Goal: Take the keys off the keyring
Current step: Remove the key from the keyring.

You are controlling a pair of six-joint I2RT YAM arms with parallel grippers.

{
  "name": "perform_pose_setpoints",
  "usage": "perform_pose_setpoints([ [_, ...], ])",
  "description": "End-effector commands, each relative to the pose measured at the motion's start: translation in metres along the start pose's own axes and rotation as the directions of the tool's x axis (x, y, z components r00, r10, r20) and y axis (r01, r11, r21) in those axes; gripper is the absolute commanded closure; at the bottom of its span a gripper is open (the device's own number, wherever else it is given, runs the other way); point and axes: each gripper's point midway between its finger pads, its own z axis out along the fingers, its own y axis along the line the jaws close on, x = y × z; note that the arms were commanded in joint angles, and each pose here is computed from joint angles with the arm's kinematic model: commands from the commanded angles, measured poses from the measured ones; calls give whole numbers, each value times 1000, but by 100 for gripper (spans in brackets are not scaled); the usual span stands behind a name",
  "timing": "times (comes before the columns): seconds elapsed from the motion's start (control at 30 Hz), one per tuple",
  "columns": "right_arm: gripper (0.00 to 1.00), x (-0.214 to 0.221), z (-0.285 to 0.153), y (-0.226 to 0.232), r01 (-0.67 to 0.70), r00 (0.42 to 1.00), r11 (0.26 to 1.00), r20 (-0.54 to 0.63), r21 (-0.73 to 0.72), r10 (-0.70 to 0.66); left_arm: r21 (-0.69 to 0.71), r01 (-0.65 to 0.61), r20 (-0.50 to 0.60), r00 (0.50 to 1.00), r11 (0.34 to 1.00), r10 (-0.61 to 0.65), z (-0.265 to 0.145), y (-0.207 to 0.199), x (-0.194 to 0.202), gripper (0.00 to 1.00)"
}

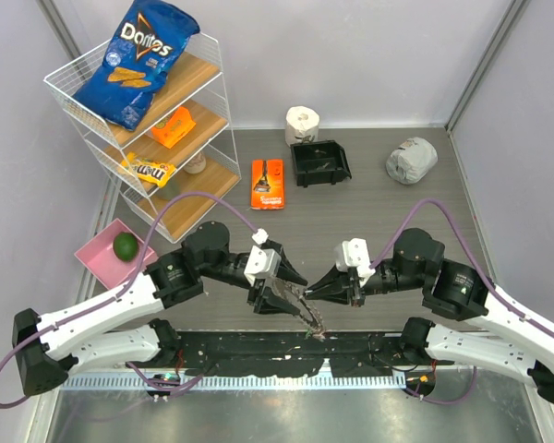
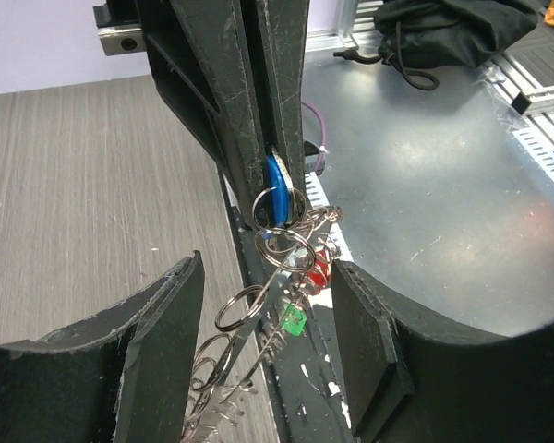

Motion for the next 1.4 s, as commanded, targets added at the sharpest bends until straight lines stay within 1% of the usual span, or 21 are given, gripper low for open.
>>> perform_pose_setpoints([
  [0.0,95,-37,-5,3,79,992,997,98,-13,-77,72,-84,67,995,994,79,2,-10,-31,39],
  [0.37,95,-37,-5,1,81,992,997,98,-3,-80,120,-77,66,995,990,69,3,-16,-31,61],
  [0.5,95,-40,-6,2,82,991,997,105,-5,-81,120,-77,67,995,990,70,3,-16,-33,64],
  [0.63,95,-42,-7,3,84,991,996,105,-7,-83,130,-45,43,998,990,40,5,-16,-27,80],
  [0.8,95,-39,-11,3,80,994,997,78,-1,-79,131,-1,1,1000,991,0,7,-15,-20,95],
  [0.87,95,-40,-13,3,82,994,997,72,6,-82,116,6,-6,1000,993,-5,6,-12,-20,99],
  [0.93,95,-37,-14,3,78,995,997,63,11,-79,114,8,-12,1000,993,-7,5,-13,-18,100],
  [1.37,95,-14,-22,1,28,999,998,23,64,-30,64,-33,-15,999,997,34,-7,-15,-22,100],
])
